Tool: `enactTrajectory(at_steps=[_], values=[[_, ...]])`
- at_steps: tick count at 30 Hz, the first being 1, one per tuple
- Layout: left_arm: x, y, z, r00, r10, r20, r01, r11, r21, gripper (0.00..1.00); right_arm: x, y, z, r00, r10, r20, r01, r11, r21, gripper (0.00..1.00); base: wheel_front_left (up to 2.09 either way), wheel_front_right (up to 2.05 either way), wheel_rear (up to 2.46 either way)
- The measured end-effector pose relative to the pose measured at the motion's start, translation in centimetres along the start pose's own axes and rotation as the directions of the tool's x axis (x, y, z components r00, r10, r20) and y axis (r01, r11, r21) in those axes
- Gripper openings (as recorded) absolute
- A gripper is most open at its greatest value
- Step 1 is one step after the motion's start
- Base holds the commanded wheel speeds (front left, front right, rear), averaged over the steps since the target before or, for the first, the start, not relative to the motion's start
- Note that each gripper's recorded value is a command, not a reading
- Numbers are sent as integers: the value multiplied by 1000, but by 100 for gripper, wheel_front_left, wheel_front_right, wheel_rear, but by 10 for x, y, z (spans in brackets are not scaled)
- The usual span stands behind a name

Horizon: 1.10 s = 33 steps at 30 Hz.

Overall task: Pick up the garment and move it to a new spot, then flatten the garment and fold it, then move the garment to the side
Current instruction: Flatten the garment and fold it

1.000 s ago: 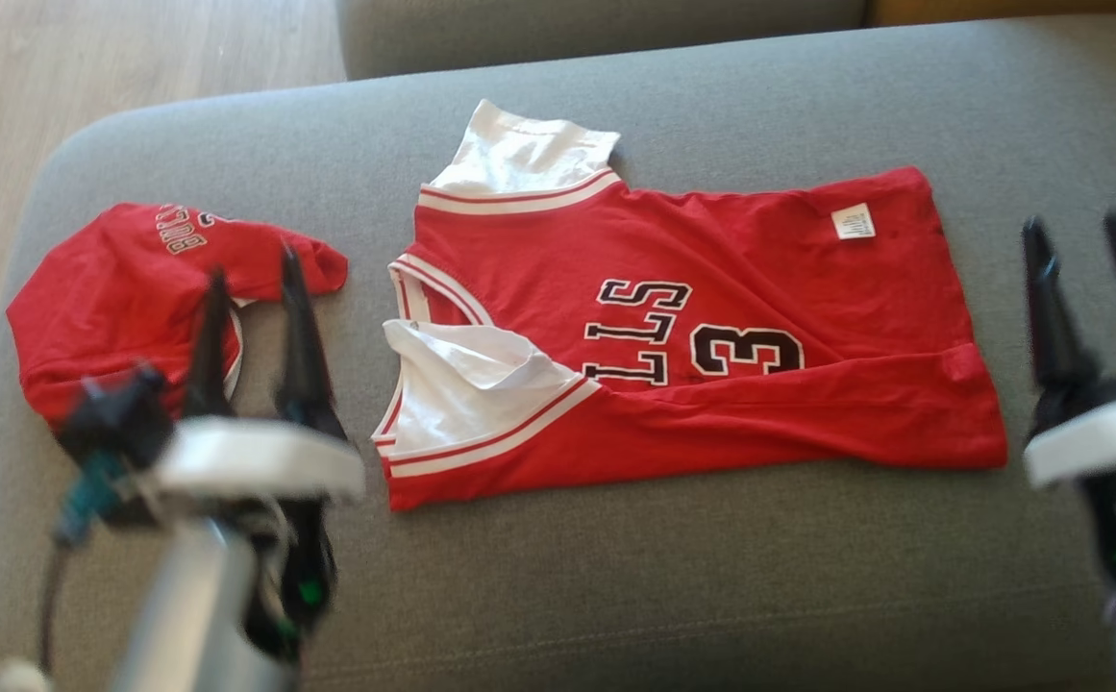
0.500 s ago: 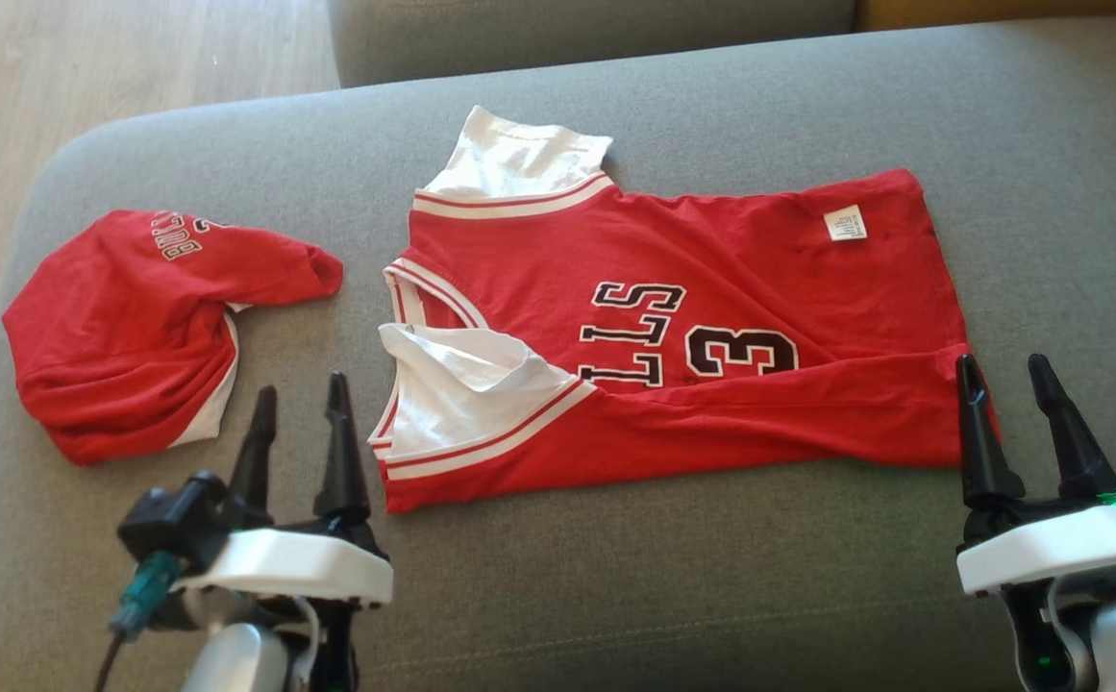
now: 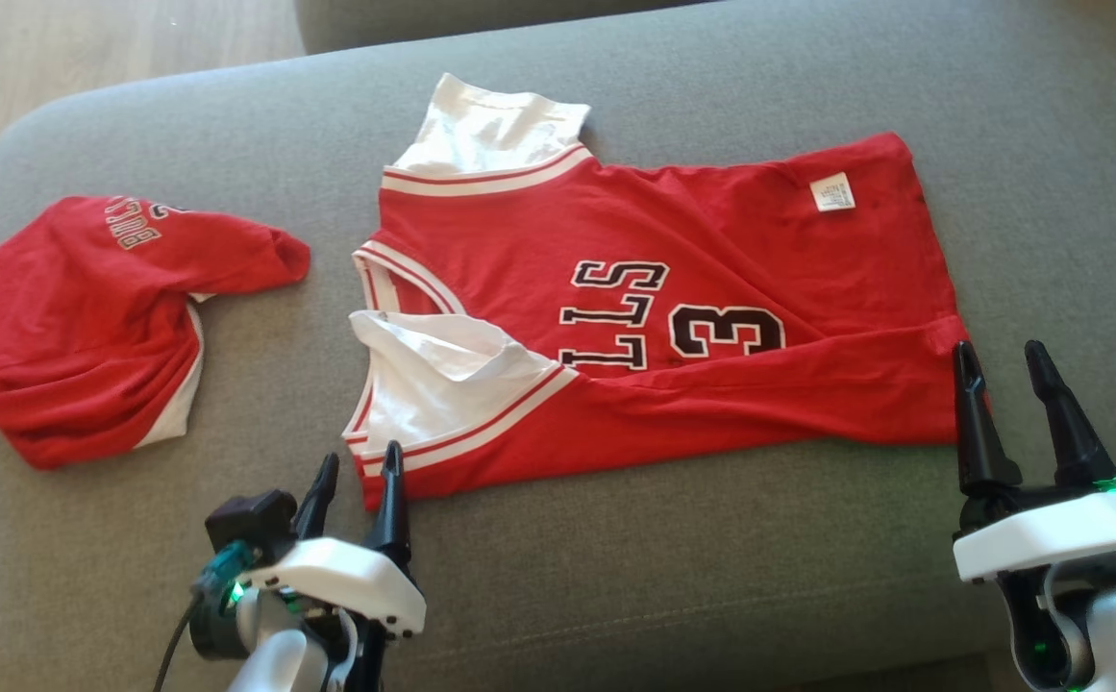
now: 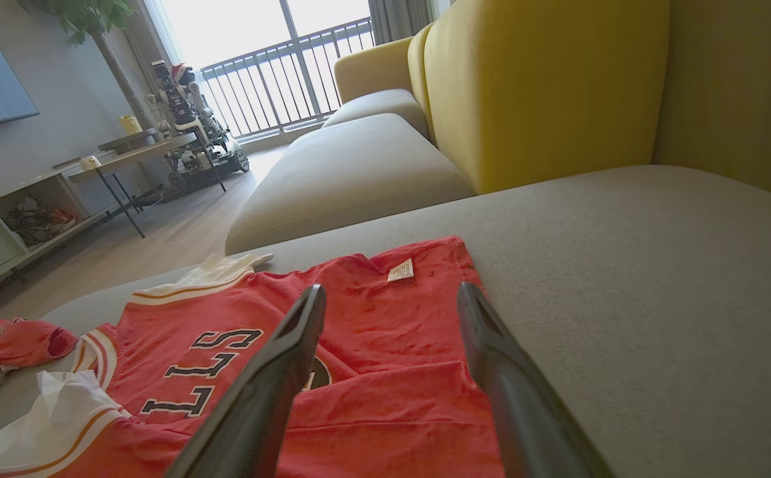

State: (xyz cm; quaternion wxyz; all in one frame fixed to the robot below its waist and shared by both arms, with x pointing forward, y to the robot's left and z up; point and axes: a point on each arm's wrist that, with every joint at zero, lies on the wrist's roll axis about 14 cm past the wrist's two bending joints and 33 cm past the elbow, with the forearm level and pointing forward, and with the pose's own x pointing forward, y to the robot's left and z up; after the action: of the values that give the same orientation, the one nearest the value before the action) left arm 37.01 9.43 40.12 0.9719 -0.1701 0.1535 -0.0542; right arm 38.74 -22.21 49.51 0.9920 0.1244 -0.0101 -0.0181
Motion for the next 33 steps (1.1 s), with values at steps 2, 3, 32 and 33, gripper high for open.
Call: enactTrajectory(at_steps=[2, 3, 32, 33], values=[[5, 3, -5, 1000, 12, -23, -12, 1000, 14, 100, -1, -3, 0, 1000, -10, -2, 10, 1000, -2, 100, 0, 0, 0], [7, 5, -9, 999, 24, -36, -23, 999, 23, 100, -1, -5, 0, 1000, -14, -2, 14, 1000, -2, 100, 0, 0, 0], [22, -1, 29, 997, -12, 73, 5, 994, 106, 0, 5, -45, -69, 950, -187, -250, 228, 962, 150, 100, 0, 0, 0], [21, -2, 31, 997, -15, 82, 6, 994, 107, 0, 6, -47, -74, 945, -193, -265, 239, 959, 152, 100, 0, 0, 0]])
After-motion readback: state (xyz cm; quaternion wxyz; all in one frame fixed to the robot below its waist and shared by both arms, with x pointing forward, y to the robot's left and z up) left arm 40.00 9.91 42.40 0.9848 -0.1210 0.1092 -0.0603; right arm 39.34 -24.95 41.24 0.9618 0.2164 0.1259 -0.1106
